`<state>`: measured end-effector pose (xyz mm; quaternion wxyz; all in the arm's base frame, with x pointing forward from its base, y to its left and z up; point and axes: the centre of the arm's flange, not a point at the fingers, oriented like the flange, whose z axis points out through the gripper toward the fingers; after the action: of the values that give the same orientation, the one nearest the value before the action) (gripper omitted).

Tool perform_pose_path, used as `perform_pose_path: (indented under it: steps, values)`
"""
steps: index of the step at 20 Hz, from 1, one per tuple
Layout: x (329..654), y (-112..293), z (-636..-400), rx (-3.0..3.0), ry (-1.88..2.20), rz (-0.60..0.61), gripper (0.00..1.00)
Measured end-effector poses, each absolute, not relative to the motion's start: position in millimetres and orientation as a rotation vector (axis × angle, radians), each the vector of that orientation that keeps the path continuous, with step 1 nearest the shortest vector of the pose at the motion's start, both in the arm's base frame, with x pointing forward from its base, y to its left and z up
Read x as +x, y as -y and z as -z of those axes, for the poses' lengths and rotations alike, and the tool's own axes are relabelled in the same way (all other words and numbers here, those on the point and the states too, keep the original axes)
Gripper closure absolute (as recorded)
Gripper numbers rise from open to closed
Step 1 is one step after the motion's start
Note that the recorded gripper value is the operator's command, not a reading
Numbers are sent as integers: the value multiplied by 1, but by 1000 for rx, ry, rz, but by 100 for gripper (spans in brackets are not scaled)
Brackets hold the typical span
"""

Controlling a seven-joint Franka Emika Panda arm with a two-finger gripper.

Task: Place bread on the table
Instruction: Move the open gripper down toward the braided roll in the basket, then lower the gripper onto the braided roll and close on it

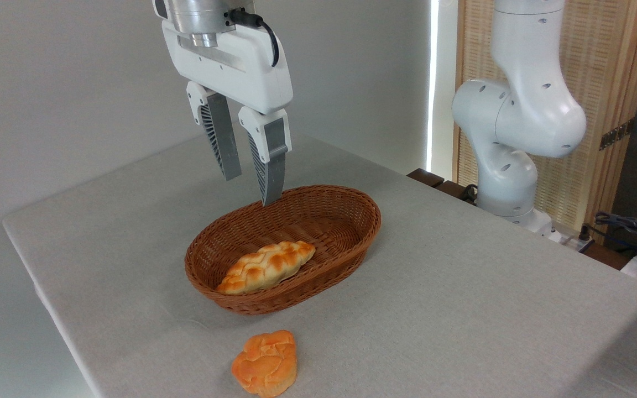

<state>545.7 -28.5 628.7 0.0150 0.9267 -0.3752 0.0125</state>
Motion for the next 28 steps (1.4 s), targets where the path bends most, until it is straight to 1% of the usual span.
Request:
perform_pose_path:
  steps: [13,17,19,21,22,25,28]
  values:
    - [546,29,-628,2883,1168,-37,0]
    - [544,41,-620,2863,1197,-8,0]
    - [542,52,-609,2845,1224,26,0]
    - [539,60,-594,2829,1241,64,0]
    - [538,63,-586,2827,1246,63,0]
    - [533,68,-559,2820,1247,25,0]
    - [526,75,-526,2822,1262,-20,0]
